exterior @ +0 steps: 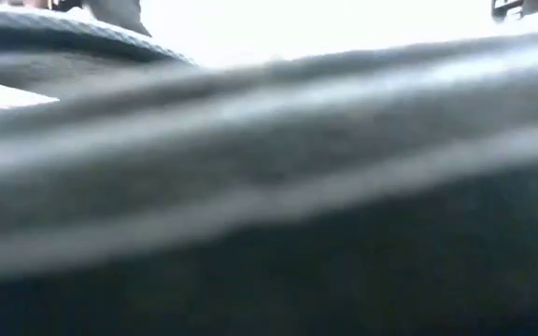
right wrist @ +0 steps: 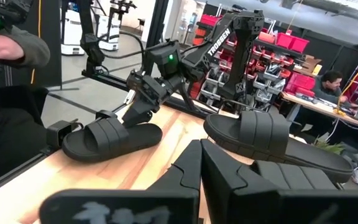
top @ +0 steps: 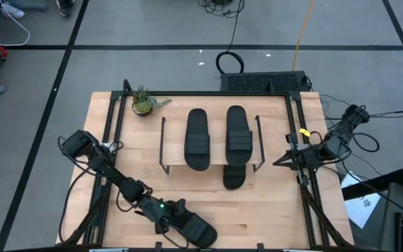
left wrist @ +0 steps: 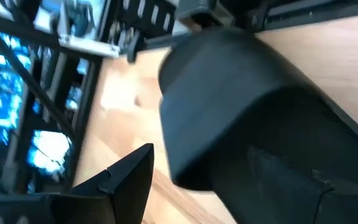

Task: Pick and place slides into the shelf
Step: Put the black slipper under the shelf

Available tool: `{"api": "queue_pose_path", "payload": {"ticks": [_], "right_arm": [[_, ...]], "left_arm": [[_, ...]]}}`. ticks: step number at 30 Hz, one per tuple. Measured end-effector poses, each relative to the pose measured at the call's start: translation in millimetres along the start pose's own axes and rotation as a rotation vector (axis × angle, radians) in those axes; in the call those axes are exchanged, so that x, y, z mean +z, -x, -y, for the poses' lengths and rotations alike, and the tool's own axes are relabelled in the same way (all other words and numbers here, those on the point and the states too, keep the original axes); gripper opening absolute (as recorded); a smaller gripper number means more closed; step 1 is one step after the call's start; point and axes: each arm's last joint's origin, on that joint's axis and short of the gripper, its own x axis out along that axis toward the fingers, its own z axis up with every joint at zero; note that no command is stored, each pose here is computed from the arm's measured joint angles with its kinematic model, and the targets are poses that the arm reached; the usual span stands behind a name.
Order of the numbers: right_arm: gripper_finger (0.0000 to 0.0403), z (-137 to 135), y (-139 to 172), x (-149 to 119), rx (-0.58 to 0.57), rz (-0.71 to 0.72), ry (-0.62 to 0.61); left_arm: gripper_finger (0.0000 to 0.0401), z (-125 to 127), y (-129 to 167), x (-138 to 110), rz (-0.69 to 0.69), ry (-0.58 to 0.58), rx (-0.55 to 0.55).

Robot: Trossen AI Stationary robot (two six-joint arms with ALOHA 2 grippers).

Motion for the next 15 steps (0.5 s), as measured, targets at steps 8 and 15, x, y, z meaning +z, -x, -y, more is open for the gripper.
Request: {"api": "queue_pose_path", "payload": {"ticks": [8, 15], "right_arm": [[0.0000, 0.0, -0.1, -0.1, 0.000, -0.001, -0.019], [0.0000, 0.0, 0.0, 0.0, -0.001, 0.000, -0.023]], "left_arm": [[0.0269, -10.9, -3.1, 6.7, 0.084, -0.068, -0.040], [0.0269, -13.8, -7.4, -1.6, 0.095, -0.052, -0.085]]}}
